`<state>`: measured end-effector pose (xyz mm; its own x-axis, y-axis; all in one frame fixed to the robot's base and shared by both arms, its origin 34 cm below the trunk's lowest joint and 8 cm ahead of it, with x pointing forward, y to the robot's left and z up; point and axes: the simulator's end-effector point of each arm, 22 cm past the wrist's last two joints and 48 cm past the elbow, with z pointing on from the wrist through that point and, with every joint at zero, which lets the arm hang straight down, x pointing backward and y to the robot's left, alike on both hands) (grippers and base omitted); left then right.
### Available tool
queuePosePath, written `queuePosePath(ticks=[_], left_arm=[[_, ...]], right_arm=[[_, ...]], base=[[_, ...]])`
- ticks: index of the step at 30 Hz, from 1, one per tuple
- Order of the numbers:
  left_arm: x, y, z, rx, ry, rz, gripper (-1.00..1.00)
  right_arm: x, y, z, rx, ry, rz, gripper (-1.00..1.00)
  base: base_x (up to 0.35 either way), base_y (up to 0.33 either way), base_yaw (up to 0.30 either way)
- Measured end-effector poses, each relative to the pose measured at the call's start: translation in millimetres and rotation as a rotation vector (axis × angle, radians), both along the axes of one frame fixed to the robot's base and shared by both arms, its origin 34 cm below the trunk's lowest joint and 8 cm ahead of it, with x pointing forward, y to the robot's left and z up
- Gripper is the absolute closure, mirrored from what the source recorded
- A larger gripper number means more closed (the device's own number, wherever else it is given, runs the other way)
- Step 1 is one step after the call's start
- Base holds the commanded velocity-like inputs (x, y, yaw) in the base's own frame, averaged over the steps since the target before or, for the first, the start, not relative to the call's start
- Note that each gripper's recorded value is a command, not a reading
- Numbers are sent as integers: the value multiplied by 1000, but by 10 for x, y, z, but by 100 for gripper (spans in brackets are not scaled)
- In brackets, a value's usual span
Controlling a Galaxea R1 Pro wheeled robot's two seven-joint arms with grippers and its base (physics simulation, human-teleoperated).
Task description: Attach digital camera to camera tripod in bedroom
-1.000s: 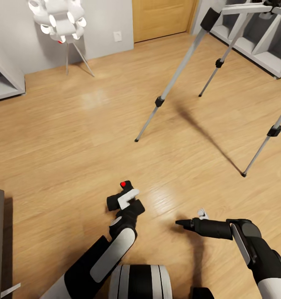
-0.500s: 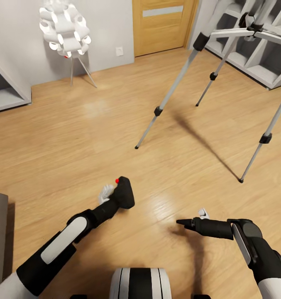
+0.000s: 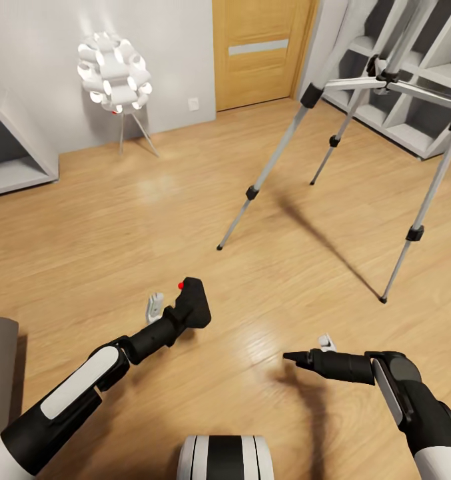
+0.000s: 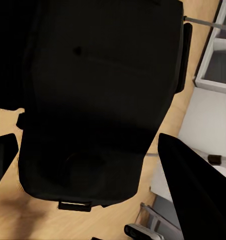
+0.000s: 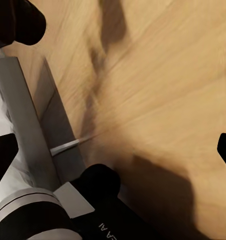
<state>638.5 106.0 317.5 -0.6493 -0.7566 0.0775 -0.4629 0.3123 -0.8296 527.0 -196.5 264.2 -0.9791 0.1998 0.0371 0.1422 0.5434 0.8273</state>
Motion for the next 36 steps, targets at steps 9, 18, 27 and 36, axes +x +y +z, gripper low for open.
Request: queuePosePath(ticks=[9, 18, 27, 36], left_arm=[[64, -12, 236, -3, -44, -3, 100], [127, -28, 481, 0, -102, -11, 100], [179, -55, 706, 35, -172, -32, 100], [219, -60, 926, 74, -238, -52, 100]], right_arm=[[79, -8, 160, -8, -35, 1, -100], [154, -9, 335, -9, -72, 0, -100], [223, -8, 514, -8, -109, 0, -100], [283, -6, 691, -9, -144, 1, -100]], base=[[0, 0, 0], [0, 0, 0], [0, 0, 0], [0, 0, 0]])
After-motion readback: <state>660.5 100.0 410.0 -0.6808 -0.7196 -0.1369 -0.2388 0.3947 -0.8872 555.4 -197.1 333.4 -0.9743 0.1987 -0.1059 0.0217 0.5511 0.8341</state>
